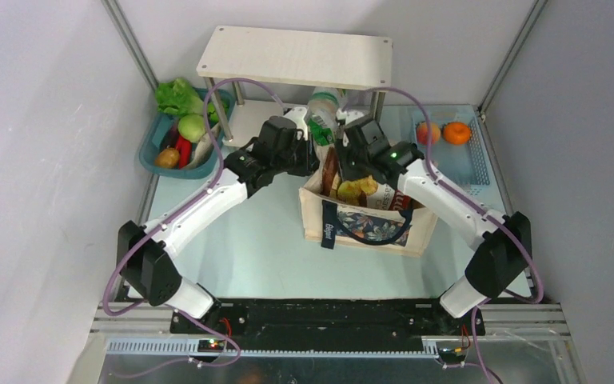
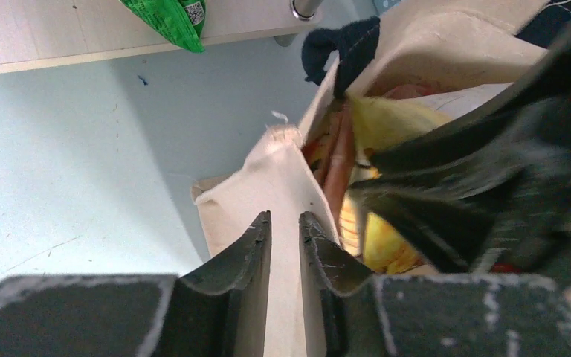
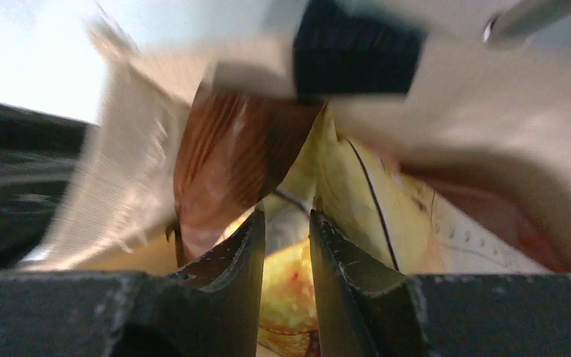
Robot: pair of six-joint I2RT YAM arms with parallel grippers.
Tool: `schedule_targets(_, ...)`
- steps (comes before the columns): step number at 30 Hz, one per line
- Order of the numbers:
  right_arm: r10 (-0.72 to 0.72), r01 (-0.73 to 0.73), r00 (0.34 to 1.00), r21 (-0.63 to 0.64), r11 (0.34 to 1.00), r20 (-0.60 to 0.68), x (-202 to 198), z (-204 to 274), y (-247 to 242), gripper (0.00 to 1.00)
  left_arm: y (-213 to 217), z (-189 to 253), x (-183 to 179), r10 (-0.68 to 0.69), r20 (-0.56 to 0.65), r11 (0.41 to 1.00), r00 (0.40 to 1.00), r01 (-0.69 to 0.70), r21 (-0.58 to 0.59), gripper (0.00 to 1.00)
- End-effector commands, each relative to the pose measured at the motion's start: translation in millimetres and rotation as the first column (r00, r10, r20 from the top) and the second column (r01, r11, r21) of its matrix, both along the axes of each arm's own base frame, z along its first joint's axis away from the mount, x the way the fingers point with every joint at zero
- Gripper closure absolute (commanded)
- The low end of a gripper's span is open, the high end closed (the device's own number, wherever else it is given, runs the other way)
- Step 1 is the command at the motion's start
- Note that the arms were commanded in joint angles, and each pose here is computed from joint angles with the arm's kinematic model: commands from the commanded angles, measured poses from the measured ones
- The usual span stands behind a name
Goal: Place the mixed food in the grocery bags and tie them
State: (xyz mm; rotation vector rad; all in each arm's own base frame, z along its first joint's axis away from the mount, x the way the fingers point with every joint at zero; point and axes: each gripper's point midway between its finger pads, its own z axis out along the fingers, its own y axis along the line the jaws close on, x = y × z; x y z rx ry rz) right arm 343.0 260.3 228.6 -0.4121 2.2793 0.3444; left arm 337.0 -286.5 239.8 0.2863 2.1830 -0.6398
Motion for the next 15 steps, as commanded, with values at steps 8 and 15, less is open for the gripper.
schedule_targets(8,-0.015,0.007,0.987,-0.052,0.999,-0.163,-24.2,-83.5,-5.9,0.68,3.2,37.7,7.8,0.014,0.092,0.999,0.996,-0.011,-0.038,0.75)
schedule_targets(15,0.0,-0.001,1.0,0.076,0.997,0.012,-29.2,2.7,-18.5,0.63,32.0,64.9,-5.4,0.073,0.166,0.996,0.983,-0.063,-0.063,0.63)
